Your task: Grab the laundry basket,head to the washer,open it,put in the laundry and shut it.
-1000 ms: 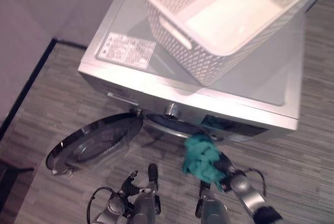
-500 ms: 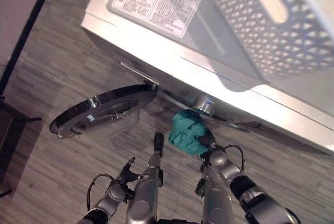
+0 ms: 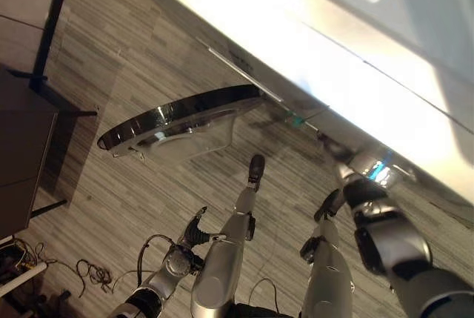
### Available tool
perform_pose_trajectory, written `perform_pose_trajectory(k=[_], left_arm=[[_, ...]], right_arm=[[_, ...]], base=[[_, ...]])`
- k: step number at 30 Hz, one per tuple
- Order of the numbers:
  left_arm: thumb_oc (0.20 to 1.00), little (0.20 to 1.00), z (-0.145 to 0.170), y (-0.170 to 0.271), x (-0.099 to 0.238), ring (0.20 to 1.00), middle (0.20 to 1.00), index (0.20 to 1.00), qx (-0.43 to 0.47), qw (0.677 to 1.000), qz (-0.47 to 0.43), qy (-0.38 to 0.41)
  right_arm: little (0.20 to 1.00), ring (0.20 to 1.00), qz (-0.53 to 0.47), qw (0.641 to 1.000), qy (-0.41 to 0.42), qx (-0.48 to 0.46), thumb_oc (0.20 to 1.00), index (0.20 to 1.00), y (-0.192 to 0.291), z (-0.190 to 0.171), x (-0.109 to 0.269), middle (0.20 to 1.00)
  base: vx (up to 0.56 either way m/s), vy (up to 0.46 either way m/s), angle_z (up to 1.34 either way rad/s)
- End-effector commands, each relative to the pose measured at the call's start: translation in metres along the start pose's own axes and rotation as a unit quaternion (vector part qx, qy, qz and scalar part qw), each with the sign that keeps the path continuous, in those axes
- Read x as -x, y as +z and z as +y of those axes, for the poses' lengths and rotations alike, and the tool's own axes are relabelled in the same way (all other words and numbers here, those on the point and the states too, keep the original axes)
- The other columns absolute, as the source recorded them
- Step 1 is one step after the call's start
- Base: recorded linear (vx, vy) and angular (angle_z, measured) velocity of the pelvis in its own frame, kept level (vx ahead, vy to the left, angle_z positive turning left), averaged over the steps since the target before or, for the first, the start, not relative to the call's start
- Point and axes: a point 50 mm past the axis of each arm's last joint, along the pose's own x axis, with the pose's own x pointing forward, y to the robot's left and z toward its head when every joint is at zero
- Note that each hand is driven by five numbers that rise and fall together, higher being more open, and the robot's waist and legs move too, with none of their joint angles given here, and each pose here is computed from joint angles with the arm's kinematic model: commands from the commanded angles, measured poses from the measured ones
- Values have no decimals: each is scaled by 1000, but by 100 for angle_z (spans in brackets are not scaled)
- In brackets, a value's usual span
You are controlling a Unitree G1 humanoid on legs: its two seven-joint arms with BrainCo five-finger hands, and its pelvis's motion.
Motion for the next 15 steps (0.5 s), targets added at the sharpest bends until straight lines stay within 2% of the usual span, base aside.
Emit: perform_pose_trajectory(k=[1, 2, 3, 5, 6, 7, 8, 10, 12, 15], left_arm=[[1000, 1000, -1, -8, 1, 1000, 1000, 1000, -56, 998, 8, -6], [1000, 1000, -1, -8, 1, 1000, 1000, 1000, -56, 998, 7, -6], [1000, 1000, 8, -10, 2, 1000, 1000, 1000, -57, 998, 9, 1], [1000, 1000, 14, -8, 0, 1000, 1000, 1000, -55, 998, 6, 7], [1000, 1000, 18, -10, 0, 1000, 1000, 1000, -56, 998, 9, 10], [1000, 1000, 21, -9, -1, 1000, 1000, 1000, -54, 998, 10, 14], [1000, 1000, 23, -9, -1, 1000, 1000, 1000, -51, 998, 10, 17], [1000, 1000, 25, -12, 0, 1000, 1000, 1000, -43, 999, 21, 20], [1000, 1000, 22, -12, 1, 1000, 1000, 1000, -27, 999, 21, 22], [1000, 1000, 16, -13, 3, 1000, 1000, 1000, -22, 999, 23, 16]], right_arm=[[200, 200, -235, 955, -174, 41, 200, 200, 111, -57, -50, 200], [200, 200, -235, 955, -174, 41, 200, 200, 111, -57, -50, 200], [200, 200, -257, 935, -234, 75, 200, 200, 142, -93, -71, 200], [200, 200, -247, 935, -231, 107, 200, 200, 146, -103, -82, 200], [319, 319, -220, 939, -216, 150, 319, 319, 136, -108, -91, 319], [1000, 1000, -182, 956, -178, 147, 1000, 1000, 125, -105, -98, 1000], [1000, 1000, -163, 966, -152, 129, 1000, 1000, 121, -98, -99, 1000], [1000, 1000, -144, 969, -98, 175, 1000, 1000, 97, -79, -93, 1000], [1000, 1000, -135, 972, -38, 188, 1000, 1000, 71, -53, -75, 1000], [1000, 1000, -95, 977, 13, 189, 1000, 1000, 37, -33, -56, 1000]], base=[[2, -76, 22], [5, -139, 26], [12, -105, 21], [14, -71, 9], [9, -36, 13], [14, -46, 19], [24, -45, 19], [28, -33, 15], [7, -16, 4], [-1, -6, -4]])
